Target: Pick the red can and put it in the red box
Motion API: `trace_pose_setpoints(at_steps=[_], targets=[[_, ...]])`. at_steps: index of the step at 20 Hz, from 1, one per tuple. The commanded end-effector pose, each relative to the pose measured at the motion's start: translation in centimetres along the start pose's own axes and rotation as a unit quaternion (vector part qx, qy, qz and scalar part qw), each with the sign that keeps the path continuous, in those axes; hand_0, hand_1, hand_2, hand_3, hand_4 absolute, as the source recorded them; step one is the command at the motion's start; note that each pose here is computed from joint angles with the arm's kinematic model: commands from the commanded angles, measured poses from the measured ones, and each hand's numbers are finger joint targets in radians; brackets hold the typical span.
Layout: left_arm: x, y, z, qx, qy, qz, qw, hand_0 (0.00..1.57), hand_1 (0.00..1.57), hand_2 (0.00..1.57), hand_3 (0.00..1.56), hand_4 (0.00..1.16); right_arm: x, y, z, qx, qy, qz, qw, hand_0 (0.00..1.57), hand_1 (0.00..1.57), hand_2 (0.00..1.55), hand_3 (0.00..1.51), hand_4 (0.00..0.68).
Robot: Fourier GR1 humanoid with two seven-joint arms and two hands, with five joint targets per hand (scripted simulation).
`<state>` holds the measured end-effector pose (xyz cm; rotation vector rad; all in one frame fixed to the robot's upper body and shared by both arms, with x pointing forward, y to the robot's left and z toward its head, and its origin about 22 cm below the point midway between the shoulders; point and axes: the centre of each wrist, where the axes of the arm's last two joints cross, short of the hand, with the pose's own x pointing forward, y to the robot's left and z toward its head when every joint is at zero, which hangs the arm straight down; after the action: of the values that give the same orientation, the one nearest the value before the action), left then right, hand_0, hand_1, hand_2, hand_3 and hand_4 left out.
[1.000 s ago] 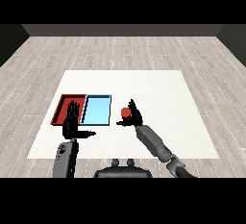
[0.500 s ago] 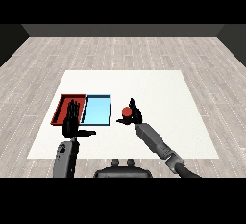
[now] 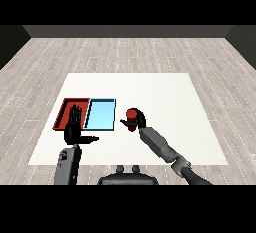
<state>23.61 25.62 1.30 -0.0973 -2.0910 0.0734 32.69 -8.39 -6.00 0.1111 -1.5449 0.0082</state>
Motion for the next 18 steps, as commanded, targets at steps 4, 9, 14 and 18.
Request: trace_pose_setpoints(at_steps=[4,9,14,18], targets=[[0.5,-1.1,-0.43,0.001,-0.002,0.009,1.0,0.0,0.0,0.0,0.0,0.0,0.1,1.1,0.1,0.002,0.019,0.035,0.9992,1.53,1.53,1.47,1.42,0.551],[0.1,0.4,0.8,0.006,0.0,0.001,1.0,0.0,0.0,0.0,0.0,0.0,-0.4,-0.1,-0.6,-0.011,0.0,0.044,0.9989,1.55,1.55,1.47,1.41,0.552],[-0.8,-1.0,1.04,0.004,0.001,0.007,1.0,0.0,0.0,0.0,0.0,0.0,1.3,1.8,-0.3,-0.013,-0.033,0.045,0.9983,1.53,1.53,1.47,1.4,0.58],[-0.6,0.9,0.14,0.001,0.002,0.012,1.0,0.0,0.0,0.0,0.0,0.0,3.3,1.6,-0.3,-0.016,-0.066,0.03,0.9972,1.54,1.54,1.47,1.38,0.586]])
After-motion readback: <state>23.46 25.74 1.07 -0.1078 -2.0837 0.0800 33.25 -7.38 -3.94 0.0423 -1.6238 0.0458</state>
